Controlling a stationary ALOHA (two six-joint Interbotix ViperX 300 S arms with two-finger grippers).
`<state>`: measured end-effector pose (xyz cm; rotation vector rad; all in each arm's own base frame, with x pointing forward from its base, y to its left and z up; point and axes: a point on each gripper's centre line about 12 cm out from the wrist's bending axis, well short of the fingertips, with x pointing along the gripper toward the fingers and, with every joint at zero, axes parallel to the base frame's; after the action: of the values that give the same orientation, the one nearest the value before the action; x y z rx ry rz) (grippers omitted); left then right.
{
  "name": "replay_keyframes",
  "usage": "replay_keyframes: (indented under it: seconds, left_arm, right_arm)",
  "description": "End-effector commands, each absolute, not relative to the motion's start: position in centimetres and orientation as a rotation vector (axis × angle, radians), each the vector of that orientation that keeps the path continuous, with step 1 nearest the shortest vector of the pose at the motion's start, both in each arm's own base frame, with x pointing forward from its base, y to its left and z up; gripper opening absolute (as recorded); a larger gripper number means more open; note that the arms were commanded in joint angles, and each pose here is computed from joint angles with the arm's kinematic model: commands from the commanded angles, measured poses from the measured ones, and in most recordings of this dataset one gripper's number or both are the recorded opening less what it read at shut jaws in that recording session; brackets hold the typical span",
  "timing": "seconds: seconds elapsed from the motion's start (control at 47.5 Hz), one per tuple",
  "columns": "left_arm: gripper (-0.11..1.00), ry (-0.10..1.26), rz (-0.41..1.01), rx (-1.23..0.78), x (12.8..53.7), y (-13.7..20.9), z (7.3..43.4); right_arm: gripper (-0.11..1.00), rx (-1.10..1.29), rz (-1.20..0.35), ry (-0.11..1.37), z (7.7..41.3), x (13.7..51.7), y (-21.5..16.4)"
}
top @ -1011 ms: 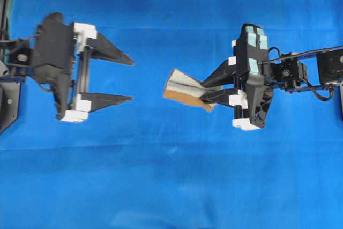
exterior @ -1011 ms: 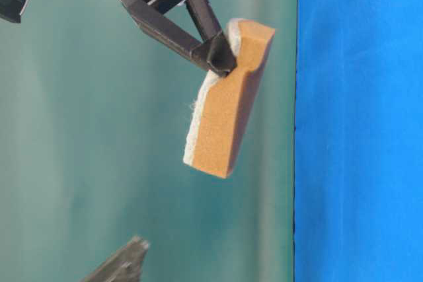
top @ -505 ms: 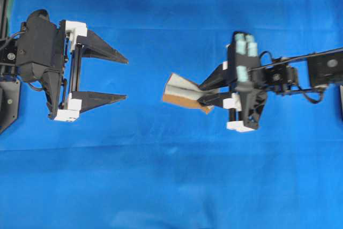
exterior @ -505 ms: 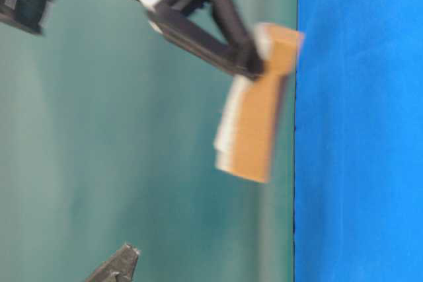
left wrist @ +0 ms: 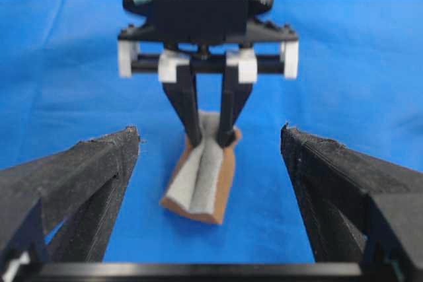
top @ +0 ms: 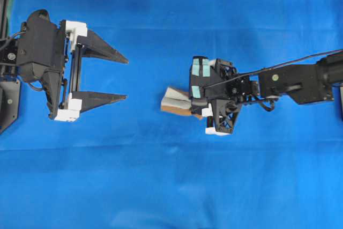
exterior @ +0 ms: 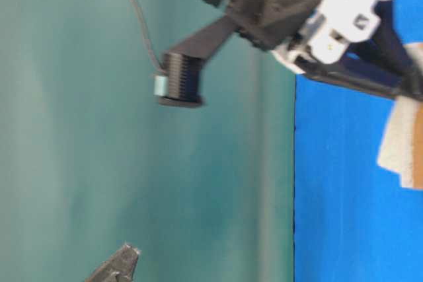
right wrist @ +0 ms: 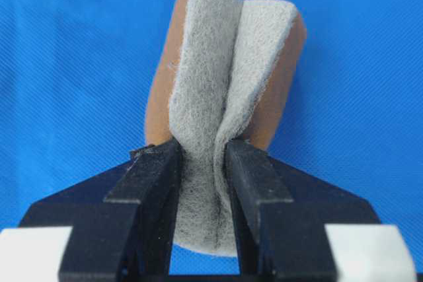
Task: Hand over the sponge with the left arm and wipe it with the right arm.
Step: 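Rub the held sponge back and forth on the table with the right gripper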
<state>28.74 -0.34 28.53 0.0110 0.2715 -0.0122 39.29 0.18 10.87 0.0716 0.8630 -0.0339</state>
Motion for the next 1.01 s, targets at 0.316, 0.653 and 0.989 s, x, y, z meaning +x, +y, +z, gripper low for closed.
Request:
replay_keyframes:
  seconds: [0.316, 0.653, 0.989]
  left_arm:
    - [0.85, 0.258, -0.014, 0.013, 28.7, -0.4, 28.8]
    - [0.85, 0.261, -0.013, 0.011, 28.7, -0.4, 28.7]
    - [0.85, 0.261, -0.014, 0.016, 28.7, -0.4, 28.7]
  right_arm:
    - [0.31, 0.068, -0.056, 0.831, 11.9, 39.9, -1.1]
    - [0.28, 0.038, -0.183, 0.833, 12.1, 38.5, -8.0]
    - [0.28, 0.016, -0.23, 0.829, 12.3, 37.6, -10.6]
